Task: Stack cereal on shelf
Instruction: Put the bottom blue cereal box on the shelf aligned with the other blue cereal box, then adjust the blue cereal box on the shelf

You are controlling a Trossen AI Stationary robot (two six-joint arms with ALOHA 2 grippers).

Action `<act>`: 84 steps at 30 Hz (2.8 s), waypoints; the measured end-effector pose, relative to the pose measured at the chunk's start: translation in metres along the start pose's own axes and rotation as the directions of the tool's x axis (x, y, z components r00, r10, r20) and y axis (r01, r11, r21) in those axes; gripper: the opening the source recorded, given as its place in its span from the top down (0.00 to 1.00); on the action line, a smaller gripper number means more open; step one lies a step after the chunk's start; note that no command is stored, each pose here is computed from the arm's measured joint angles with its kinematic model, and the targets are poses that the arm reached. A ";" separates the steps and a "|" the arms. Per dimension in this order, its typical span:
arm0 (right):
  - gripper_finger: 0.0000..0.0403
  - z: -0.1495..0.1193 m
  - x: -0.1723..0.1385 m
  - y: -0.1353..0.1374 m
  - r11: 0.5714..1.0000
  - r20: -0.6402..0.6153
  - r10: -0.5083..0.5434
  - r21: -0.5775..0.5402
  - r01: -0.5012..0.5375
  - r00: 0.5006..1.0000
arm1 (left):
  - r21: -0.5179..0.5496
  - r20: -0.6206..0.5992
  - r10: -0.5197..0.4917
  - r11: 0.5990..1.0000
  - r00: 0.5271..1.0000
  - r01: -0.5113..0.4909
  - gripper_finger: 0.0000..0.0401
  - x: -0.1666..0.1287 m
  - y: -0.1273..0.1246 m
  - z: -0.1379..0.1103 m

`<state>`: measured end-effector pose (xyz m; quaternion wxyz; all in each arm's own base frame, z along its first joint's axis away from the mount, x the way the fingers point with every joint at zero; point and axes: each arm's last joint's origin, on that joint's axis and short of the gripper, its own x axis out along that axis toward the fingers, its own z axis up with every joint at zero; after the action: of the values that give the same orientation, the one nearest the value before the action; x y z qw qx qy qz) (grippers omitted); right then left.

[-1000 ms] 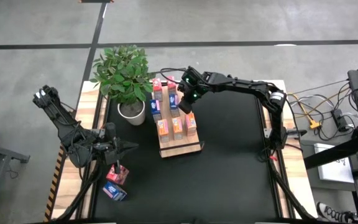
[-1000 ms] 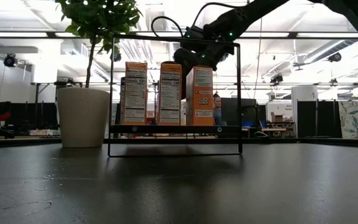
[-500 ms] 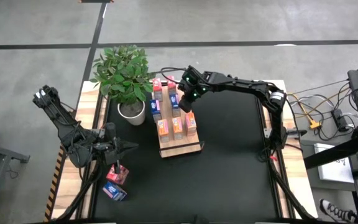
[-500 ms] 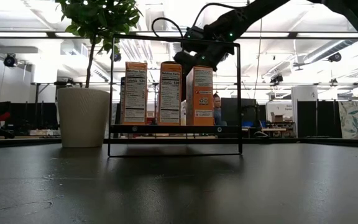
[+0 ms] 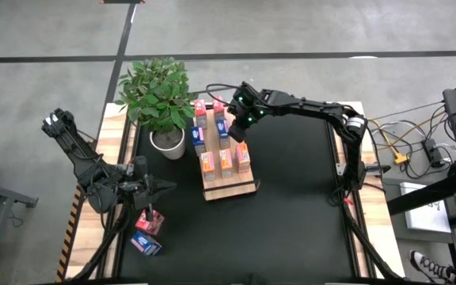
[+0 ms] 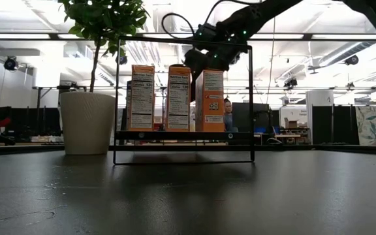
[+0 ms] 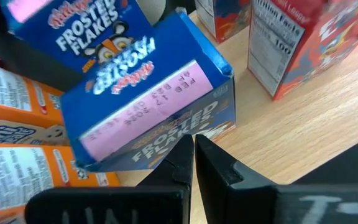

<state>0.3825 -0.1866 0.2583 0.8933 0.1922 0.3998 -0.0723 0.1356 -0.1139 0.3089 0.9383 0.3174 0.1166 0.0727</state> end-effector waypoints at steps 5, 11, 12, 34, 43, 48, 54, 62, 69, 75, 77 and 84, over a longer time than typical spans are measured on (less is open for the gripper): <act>0.98 0.004 -0.019 0.006 0.999 0.029 -0.022 -0.027 0.022 0.999 | -0.008 0.004 0.002 1.000 1.000 -0.001 1.00 0.001 -0.001 0.001; 0.98 0.006 -0.049 0.020 0.994 0.063 -0.079 -0.064 0.083 0.995 | -0.030 0.016 0.007 1.000 1.000 -0.006 1.00 0.003 -0.003 0.005; 0.98 0.007 -0.054 0.024 0.993 0.074 -0.082 -0.077 0.088 0.994 | -0.035 0.019 0.008 0.999 1.000 -0.007 1.00 0.003 -0.003 0.006; 0.98 -0.036 -0.096 0.125 0.930 0.160 0.040 -0.367 0.022 0.986 | -0.064 -0.122 0.268 0.959 0.956 -0.277 1.00 0.017 -0.009 0.011; 0.98 -0.050 -0.086 0.125 0.926 0.148 0.048 -0.377 0.011 0.988 | -0.136 -0.289 0.200 0.960 0.936 -0.247 1.00 0.047 0.006 -0.020; 0.98 -0.055 -0.079 0.123 0.927 0.145 0.047 -0.375 0.011 0.988 | -0.157 -0.395 0.200 0.947 0.897 -0.280 1.00 0.070 0.024 -0.039; 0.98 -0.057 -0.076 0.122 0.921 0.146 0.047 -0.389 0.013 0.988 | -0.102 -0.530 0.238 0.935 0.814 -0.340 1.00 0.088 0.041 -0.063; 0.98 -0.056 -0.076 0.122 0.910 0.155 0.049 -0.414 0.020 0.987 | -0.038 -0.620 0.256 0.934 0.741 -0.355 1.00 0.106 0.049 -0.084; 0.98 -0.054 -0.076 0.120 0.909 0.173 0.050 -0.416 0.027 0.984 | 0.008 -0.684 0.262 0.936 0.681 -0.352 1.00 0.122 0.046 -0.100; 0.98 -0.053 -0.077 0.119 0.909 0.175 0.048 -0.415 0.030 0.983 | 0.025 -0.703 0.262 0.938 0.662 -0.345 1.00 0.133 0.042 -0.106; 0.98 -0.053 -0.076 0.119 0.910 0.176 0.047 -0.414 0.031 0.983 | 0.027 -0.703 0.264 0.938 0.661 -0.346 1.00 0.135 0.041 -0.107; 0.98 -0.053 -0.076 0.119 0.912 0.177 0.047 -0.410 0.030 0.983 | 0.026 -0.701 0.275 0.932 0.658 -0.362 1.00 0.141 0.039 -0.109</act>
<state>0.3283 -0.0584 0.3167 0.9469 -0.0054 0.3214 0.0000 0.2396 0.0097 0.2247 0.8146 0.2272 0.3975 0.3561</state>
